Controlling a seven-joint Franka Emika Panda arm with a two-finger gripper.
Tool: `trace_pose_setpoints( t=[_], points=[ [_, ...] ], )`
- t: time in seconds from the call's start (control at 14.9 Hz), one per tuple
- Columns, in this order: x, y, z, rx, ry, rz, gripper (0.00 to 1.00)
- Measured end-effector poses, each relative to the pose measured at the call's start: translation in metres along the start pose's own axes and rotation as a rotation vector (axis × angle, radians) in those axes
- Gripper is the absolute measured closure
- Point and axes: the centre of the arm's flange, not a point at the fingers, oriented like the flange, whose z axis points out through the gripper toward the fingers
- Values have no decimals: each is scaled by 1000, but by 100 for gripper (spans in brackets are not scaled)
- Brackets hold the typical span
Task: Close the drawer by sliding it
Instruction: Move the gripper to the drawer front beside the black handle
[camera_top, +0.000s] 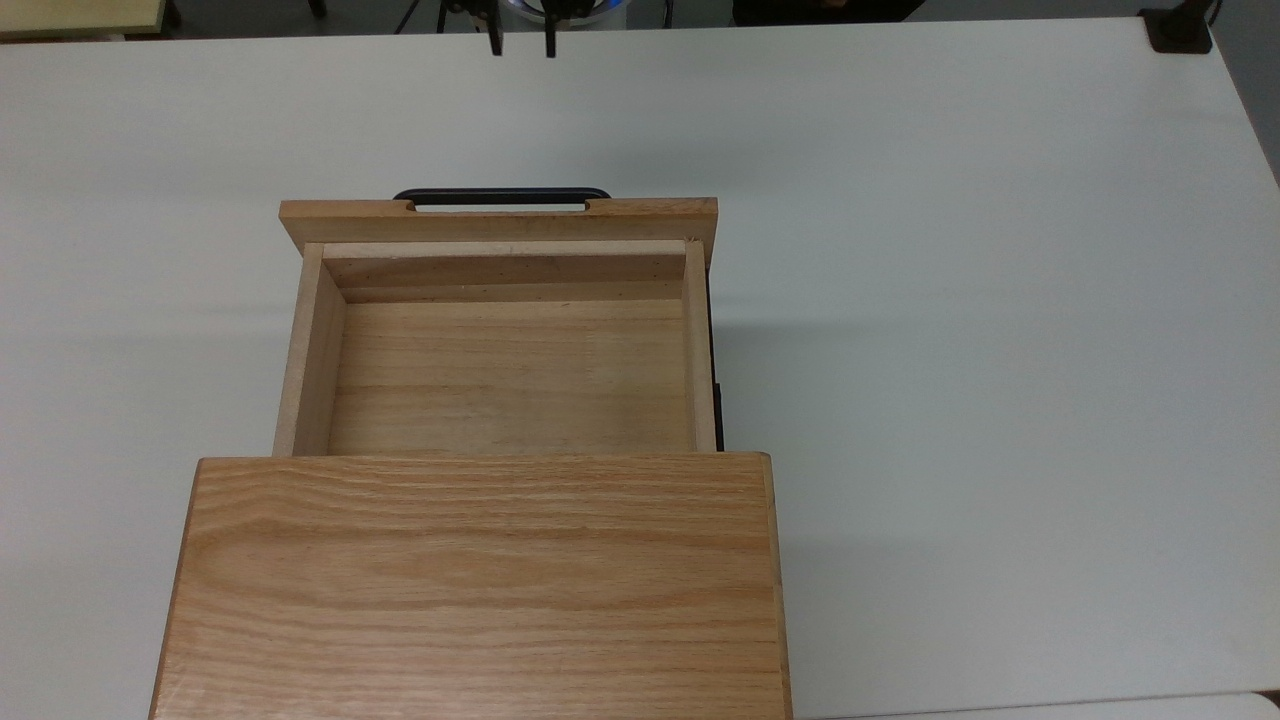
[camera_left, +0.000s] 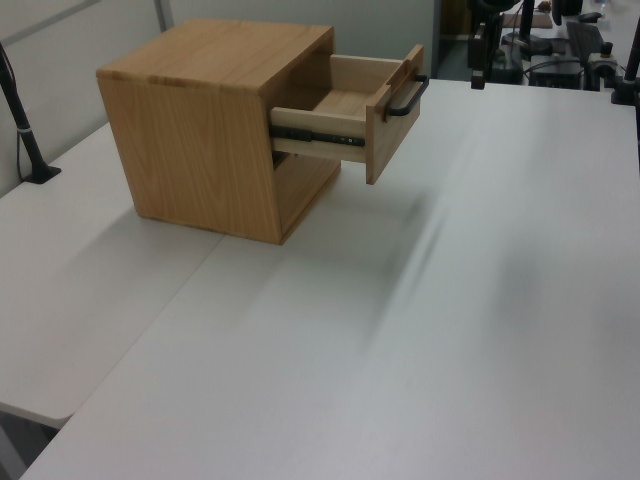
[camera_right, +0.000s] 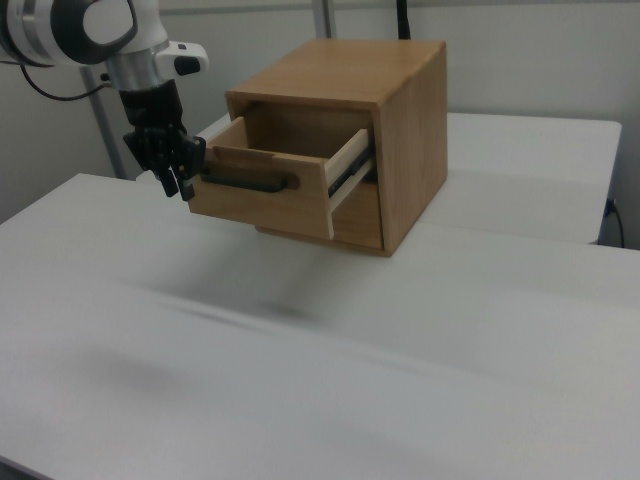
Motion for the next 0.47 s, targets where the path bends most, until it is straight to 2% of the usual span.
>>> trace_pose_setpoints(
  t=[0.2,0.47],
  points=[
    [2,0,4,0,-8,-36,94],
    [9,0,17,-1,-25,-44,97]
  ],
)
